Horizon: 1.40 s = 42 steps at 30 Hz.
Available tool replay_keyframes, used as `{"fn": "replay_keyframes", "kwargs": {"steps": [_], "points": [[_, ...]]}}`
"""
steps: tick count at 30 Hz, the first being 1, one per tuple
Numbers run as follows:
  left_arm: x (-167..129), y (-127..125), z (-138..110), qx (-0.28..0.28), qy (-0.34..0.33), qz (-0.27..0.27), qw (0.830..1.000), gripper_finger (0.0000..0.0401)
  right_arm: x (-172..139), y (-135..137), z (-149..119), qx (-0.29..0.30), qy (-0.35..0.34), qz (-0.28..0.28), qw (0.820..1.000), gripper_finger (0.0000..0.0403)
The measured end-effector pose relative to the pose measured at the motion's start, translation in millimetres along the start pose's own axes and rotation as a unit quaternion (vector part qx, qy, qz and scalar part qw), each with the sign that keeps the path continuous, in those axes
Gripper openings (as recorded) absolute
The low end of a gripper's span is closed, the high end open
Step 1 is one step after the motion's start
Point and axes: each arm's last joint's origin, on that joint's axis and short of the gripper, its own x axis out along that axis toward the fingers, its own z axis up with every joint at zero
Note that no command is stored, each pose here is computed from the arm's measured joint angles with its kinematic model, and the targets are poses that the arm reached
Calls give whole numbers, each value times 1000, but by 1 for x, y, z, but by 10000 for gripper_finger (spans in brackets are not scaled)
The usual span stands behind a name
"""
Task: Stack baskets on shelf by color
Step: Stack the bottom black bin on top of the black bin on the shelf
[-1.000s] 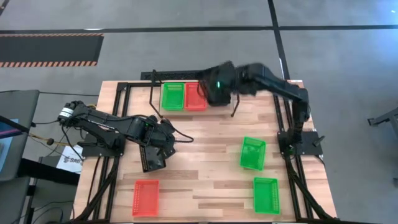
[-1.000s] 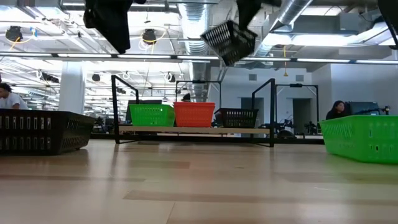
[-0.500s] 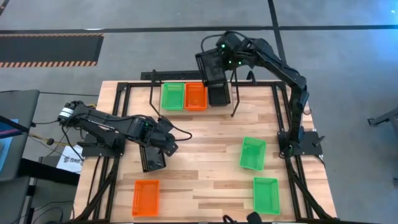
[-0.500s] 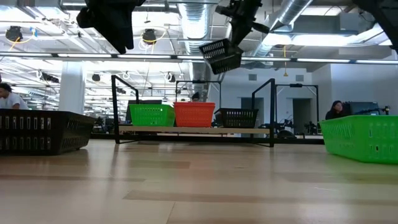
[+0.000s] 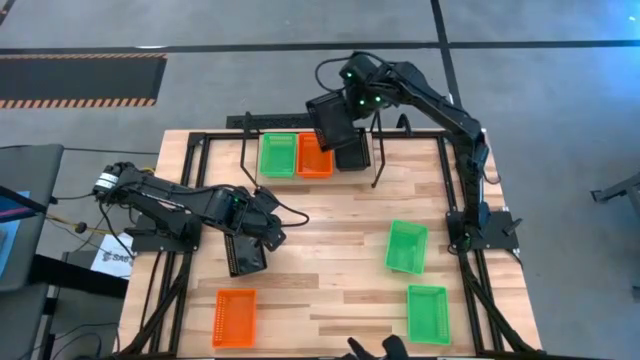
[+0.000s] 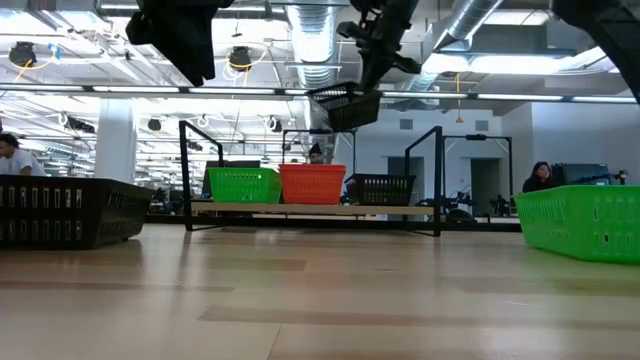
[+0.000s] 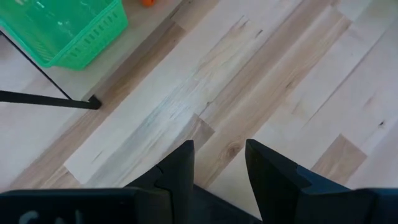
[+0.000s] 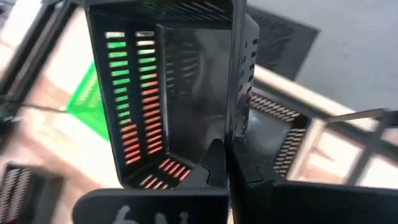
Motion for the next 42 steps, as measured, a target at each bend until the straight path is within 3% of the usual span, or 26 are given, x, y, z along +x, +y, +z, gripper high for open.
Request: {"fn": "replay_keyframes", "kwargs": {"steps": [5,9,12,25,30,37,42], "points": [[0,0,0,7,-1,1,1000,132,12,8,2,-11,9,44,999,1],[0,0,0,7,-2,2,1000,132,13,22,10,-27,-23,123,992,1],[0,0,0,7,-3,2,1000,132,16,24,14,-30,-29,153,987,1],[0,0,0,3,-3,2,1000,132,18,-13,5,-8,63,49,997,1],[0,0,0,2,-3,2,1000,132,18,-2,5,-18,47,70,996,1],[0,0,0,7,-3,1,1000,132,15,19,13,-40,5,179,983,1],[0,0,0,7,-2,2,1000,132,16,18,9,-41,19,165,985,1]]}}
